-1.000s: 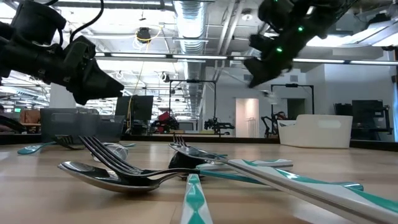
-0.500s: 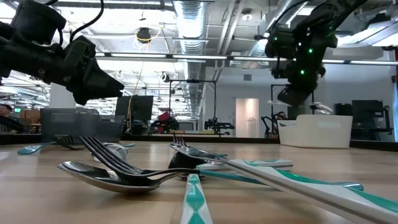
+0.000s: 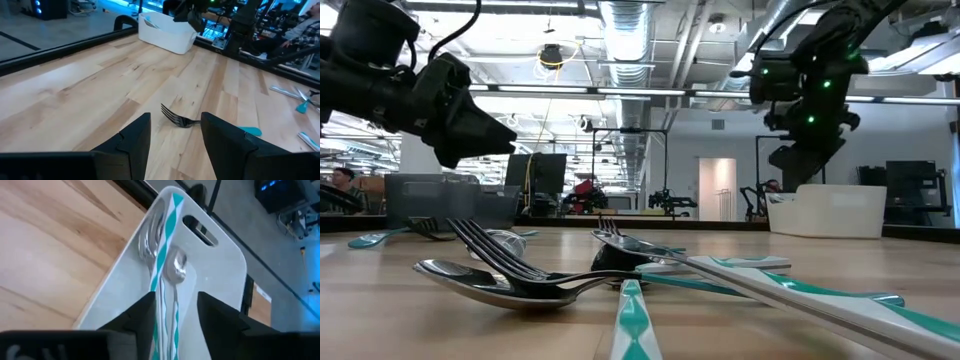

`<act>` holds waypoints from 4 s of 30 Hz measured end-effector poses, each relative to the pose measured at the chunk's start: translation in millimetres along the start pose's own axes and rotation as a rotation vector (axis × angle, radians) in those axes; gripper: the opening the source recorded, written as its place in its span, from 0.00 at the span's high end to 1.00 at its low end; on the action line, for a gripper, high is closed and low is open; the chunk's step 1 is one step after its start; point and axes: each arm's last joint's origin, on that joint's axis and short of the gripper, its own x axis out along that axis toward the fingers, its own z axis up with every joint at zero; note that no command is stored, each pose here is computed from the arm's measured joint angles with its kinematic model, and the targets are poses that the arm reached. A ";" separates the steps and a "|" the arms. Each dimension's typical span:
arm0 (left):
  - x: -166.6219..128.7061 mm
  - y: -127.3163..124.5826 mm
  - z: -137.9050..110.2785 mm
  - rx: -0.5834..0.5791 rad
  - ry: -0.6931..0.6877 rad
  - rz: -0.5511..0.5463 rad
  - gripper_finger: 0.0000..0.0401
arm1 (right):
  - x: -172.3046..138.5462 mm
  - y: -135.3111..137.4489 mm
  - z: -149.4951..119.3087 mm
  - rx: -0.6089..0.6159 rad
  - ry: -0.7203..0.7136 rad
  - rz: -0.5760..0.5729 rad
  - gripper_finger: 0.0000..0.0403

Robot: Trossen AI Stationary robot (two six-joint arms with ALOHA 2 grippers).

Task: Sort silverware by color (type)
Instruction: Put the blue patterned knife into the bottom left white bin

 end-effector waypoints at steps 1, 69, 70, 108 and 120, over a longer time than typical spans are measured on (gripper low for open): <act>-0.3 -0.7 -0.2 -0.001 -0.001 0.001 0.60 | -4.9 1.6 -2.3 0.014 -0.007 0.009 0.55; 73.8 -70.7 38.3 0.355 -0.052 -0.193 0.60 | -260.5 176.9 -236.4 -0.504 0.312 0.663 0.67; 73.8 -70.6 38.3 0.354 -0.052 -0.193 0.60 | -261.8 175.8 -234.3 -0.511 0.300 0.661 0.67; 72.0 -72.0 29.9 0.316 0.024 -0.189 0.60 | -236.4 202.5 -144.1 0.196 0.522 0.558 0.63; 72.1 -70.9 27.2 0.360 0.048 -0.180 0.60 | -216.6 213.9 -147.4 0.326 0.567 0.605 0.63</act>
